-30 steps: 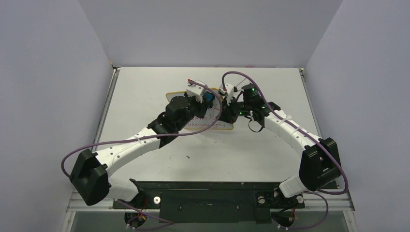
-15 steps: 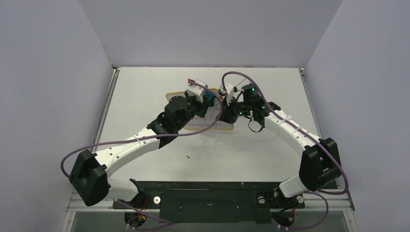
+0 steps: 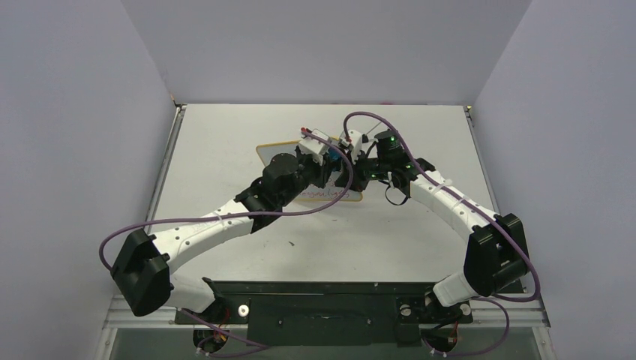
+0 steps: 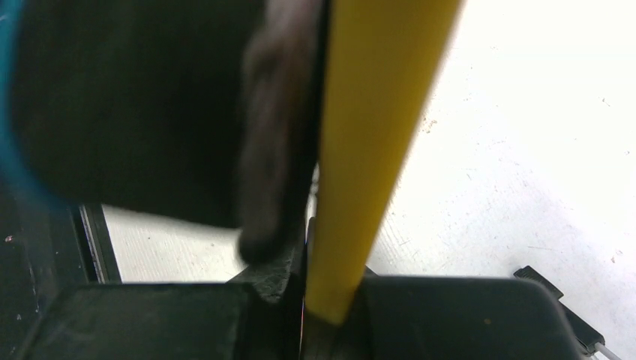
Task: Erase the whiteboard
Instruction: Erase the whiteboard at the center of the board.
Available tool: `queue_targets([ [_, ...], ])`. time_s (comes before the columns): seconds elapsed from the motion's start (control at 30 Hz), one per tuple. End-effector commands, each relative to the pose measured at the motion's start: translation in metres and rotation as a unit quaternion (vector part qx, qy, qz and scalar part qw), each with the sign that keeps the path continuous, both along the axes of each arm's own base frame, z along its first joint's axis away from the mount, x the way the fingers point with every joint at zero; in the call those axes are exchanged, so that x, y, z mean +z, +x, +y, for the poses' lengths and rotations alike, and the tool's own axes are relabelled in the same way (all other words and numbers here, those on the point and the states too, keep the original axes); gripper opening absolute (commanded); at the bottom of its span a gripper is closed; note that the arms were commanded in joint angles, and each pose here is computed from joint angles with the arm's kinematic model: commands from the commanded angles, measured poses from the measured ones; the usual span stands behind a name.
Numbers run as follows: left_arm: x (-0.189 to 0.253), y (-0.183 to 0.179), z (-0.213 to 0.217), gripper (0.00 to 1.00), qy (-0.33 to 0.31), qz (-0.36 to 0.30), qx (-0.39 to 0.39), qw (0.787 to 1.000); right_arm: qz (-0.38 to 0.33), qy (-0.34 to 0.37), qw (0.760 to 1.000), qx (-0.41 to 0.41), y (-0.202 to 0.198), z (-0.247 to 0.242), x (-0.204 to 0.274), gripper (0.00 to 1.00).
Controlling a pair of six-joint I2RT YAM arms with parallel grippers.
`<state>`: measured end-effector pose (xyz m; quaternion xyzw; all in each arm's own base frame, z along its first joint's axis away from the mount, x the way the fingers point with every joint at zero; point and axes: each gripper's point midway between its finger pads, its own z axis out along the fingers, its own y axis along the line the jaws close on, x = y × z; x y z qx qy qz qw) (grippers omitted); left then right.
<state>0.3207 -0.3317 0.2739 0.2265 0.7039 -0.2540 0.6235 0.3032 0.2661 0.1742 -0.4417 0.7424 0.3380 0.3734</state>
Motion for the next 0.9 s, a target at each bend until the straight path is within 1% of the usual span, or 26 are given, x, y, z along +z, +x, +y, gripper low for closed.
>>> queue_targets([
  [0.0,-0.005,0.044,0.053,0.00,0.026,0.006,0.135,0.990,0.023,-0.001,0.997,0.069,-0.034,0.015,-0.003,0.00],
  [0.1,-0.005,0.046,0.060,0.00,0.028,0.007,0.150,0.988,0.024,0.000,0.997,0.069,-0.034,0.015,-0.003,0.00],
  [0.23,0.000,0.046,0.055,0.00,0.024,0.005,0.147,0.989,0.025,-0.001,0.997,0.070,-0.035,0.016,-0.004,0.00],
  [0.33,0.007,0.040,0.042,0.00,0.023,-0.002,0.136,0.990,0.025,-0.001,0.997,0.070,-0.034,0.016,-0.003,0.00],
  [0.43,0.016,0.035,0.033,0.00,0.017,-0.013,0.142,0.990,0.025,-0.001,0.997,0.069,-0.034,0.015,-0.004,0.00],
  [0.6,0.026,0.014,0.010,0.00,0.009,-0.046,0.141,0.989,0.025,-0.001,0.997,0.069,-0.034,0.016,-0.004,0.00],
  [0.7,0.019,0.006,-0.002,0.00,0.022,-0.057,0.138,0.989,0.027,-0.002,0.997,0.069,-0.034,0.016,-0.005,0.00],
  [0.87,0.020,0.000,-0.018,0.00,0.081,-0.083,0.121,0.986,0.025,-0.001,0.997,0.070,-0.034,0.016,-0.003,0.00],
])
